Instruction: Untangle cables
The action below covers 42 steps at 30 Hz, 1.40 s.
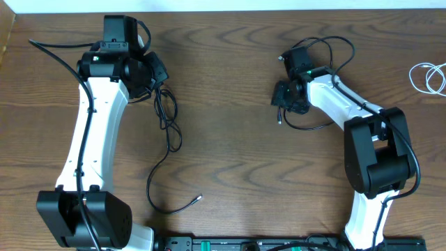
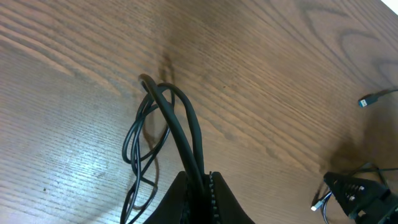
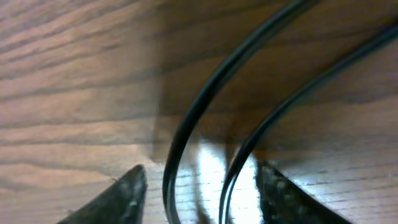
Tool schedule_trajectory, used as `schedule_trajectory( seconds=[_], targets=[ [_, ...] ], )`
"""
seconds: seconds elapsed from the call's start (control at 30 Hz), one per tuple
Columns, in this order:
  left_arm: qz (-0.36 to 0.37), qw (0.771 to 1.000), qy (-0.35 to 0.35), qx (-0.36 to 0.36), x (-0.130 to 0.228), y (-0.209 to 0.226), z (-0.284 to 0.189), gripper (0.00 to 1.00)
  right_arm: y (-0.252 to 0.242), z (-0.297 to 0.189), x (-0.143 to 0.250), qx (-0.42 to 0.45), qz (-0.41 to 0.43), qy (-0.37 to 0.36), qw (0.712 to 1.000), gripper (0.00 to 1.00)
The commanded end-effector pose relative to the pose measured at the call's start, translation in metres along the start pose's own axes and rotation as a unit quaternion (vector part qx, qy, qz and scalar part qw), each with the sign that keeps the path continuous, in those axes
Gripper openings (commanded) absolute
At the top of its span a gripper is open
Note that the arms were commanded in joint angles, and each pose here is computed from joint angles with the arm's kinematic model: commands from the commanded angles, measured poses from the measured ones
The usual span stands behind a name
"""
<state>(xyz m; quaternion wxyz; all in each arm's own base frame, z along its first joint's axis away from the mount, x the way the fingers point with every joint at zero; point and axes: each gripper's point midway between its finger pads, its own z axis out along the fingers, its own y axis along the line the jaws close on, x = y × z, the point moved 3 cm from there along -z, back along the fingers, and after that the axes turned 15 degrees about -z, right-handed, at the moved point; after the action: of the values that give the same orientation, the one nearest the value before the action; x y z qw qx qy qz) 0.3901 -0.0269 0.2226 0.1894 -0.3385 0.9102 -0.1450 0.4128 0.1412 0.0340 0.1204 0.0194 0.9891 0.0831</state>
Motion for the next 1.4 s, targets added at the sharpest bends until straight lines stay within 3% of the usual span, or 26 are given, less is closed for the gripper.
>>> schedule_trajectory(
  seconds=[0.0,0.13,0.37,0.6,0.73,0.9,1.17,1.37],
  targets=[
    [0.009,1.0,0.003,-0.007,0.002,0.003,0.003,0.08,-0.006,0.021,0.015,0.012,-0.002,0.032,0.999,0.36],
    [0.009,1.0,0.003,-0.007,0.002,0.003,0.003,0.08,-0.005,0.015,0.01,0.001,-0.035,0.03,0.999,0.01],
    [0.009,1.0,0.003,-0.007,0.002,0.003,0.003,0.08,-0.029,-0.057,-0.036,-0.031,-0.062,-0.014,0.997,0.01],
    [0.008,1.0,0.003,-0.007,0.002,0.003,0.003,0.08,-0.112,-0.219,-0.103,0.027,-0.042,-0.17,0.984,0.01],
    [0.009,1.0,0.003,-0.007,0.002,0.003,0.003,0.07,-0.182,-0.321,-0.116,0.101,0.025,-0.283,0.954,0.01],
    [0.008,1.0,0.003,-0.007,0.002,0.003,0.003,0.08,-0.264,-0.42,-0.098,0.175,0.106,-0.38,0.902,0.01],
    [0.008,1.0,0.003,-0.006,0.002,0.003,0.003,0.08,-0.344,-0.476,-0.067,0.249,0.174,-0.432,0.849,0.01],
    [0.008,1.0,0.003,-0.006,0.002,0.003,0.003,0.07,-0.377,-0.456,-0.068,0.262,0.195,-0.411,0.851,0.01]
  ],
)
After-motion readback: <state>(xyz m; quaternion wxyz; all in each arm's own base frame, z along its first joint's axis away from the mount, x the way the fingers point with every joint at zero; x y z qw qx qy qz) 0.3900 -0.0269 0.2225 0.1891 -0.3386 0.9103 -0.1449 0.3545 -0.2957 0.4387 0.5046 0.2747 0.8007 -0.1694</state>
